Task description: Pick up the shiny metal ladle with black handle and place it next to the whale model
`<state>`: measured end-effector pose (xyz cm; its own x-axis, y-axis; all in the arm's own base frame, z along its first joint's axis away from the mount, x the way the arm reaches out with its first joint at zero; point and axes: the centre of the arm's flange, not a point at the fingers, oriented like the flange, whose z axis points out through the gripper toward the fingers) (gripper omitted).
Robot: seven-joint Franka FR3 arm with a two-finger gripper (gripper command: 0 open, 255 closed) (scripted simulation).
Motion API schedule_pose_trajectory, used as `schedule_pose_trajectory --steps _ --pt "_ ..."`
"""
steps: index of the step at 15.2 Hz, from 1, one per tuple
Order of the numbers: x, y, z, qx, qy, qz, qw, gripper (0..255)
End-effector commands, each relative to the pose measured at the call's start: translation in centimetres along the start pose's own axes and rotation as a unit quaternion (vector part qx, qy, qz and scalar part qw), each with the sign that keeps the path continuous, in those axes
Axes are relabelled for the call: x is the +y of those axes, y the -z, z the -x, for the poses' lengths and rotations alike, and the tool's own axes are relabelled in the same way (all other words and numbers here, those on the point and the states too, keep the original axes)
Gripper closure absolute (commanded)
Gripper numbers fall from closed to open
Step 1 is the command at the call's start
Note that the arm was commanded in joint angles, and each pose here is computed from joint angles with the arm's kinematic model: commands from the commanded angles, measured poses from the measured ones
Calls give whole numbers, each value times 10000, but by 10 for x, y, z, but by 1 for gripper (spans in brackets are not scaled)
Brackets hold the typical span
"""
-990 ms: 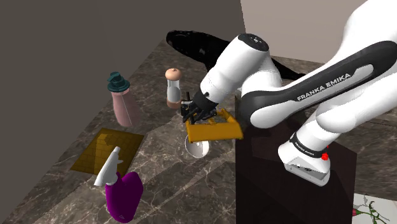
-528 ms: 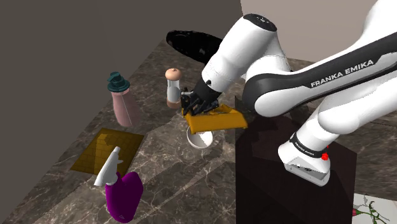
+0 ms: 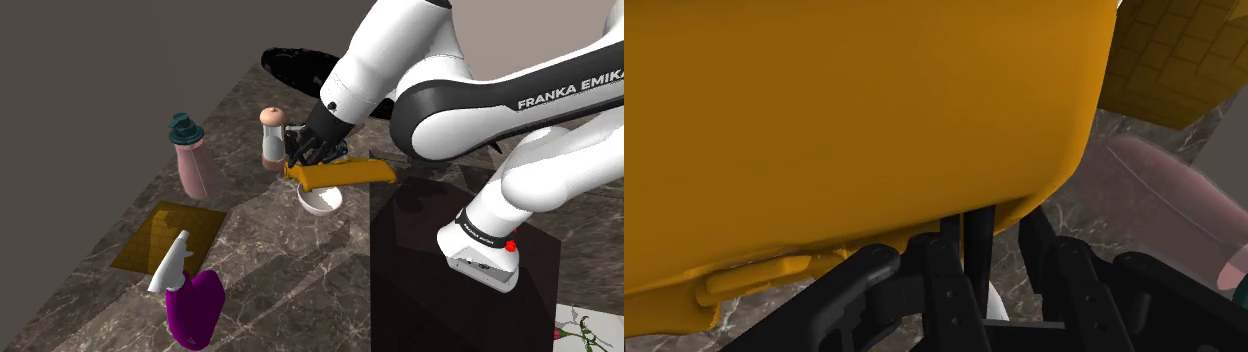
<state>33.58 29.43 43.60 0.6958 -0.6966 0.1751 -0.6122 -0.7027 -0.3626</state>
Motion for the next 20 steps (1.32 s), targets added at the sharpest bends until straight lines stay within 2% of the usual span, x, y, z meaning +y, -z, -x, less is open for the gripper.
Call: schedule_pose_trajectory --steps 1,20 --pt "-4 9 -3 0 1 0 10000 255" --pt "-40 101 -20 0 1 0 10000 255"
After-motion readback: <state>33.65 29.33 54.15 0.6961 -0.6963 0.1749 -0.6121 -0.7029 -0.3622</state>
